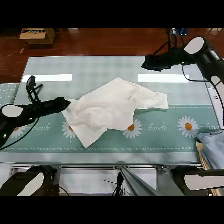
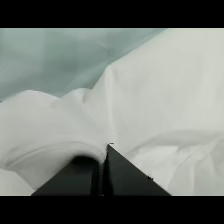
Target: Fold the shirts.
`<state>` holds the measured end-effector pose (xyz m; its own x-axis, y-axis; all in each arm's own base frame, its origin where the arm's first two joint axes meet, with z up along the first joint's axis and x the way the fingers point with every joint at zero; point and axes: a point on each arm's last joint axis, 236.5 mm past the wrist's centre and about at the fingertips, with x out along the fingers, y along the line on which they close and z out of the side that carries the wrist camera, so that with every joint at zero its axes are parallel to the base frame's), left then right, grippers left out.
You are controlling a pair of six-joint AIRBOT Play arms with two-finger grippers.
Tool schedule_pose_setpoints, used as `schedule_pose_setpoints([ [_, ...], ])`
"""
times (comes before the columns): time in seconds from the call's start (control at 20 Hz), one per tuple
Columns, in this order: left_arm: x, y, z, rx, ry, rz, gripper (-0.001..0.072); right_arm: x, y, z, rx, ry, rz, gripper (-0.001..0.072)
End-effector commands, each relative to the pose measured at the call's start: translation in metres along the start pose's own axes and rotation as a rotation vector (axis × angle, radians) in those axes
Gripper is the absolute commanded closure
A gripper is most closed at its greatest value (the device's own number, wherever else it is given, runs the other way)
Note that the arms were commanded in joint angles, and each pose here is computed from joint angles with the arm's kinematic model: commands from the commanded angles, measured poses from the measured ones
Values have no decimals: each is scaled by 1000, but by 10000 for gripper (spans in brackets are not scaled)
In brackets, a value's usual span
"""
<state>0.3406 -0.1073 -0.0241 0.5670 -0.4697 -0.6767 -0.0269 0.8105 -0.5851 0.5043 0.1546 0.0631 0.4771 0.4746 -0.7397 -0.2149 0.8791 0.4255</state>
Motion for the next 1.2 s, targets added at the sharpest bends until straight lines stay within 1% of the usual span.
schedule_pose_setpoints([
  [0.0, 16, 13, -4, -6, 17, 34, 481, -15, -3, -4, -12, 30, 10, 240],
  [0.1, 0, 19, 20, -29, -34, 35, 176, -38, -21, -13, -42, 79, -18, 240],
  [0.15, -12, 24, 35, -39, -59, 37, 75, -50, -37, -21, -44, 114, -57, 240],
  [0.25, -43, 41, 59, -37, -87, 67, 75, -75, -80, -43, -31, 209, -160, 241],
  [0.3, -60, 54, 64, -67, -81, 93, 76, -87, -100, -55, -4, 257, -200, 241],
  [0.4, -80, 82, 44, -200, 6, 137, 79, -103, -129, -69, 74, 291, -225, 241],
  [0.5, -80, 92, 6, -294, 125, 123, 88, -108, -145, -79, 150, 293, -208, 241],
  [0.6, -66, 93, -33, -321, 224, 105, 89, -108, -152, -88, 203, 297, -184, 241],
  [0.75, -45, 94, -64, -334, 301, 103, 99, -104, -152, -97, 220, 315, -161, 241],
  [0.85, -29, 87, -67, -351, 321, 80, 99, -103, -153, -98, 219, 316, -160, 241],
  [1.05, 7, 72, -52, -393, 254, 18, 105, -103, -153, -99, 208, 319, -158, 242],
  [1.15, 18, 72, -46, -413, 217, 22, 109, -104, -152, -99, 208, 321, -158, 241],
])
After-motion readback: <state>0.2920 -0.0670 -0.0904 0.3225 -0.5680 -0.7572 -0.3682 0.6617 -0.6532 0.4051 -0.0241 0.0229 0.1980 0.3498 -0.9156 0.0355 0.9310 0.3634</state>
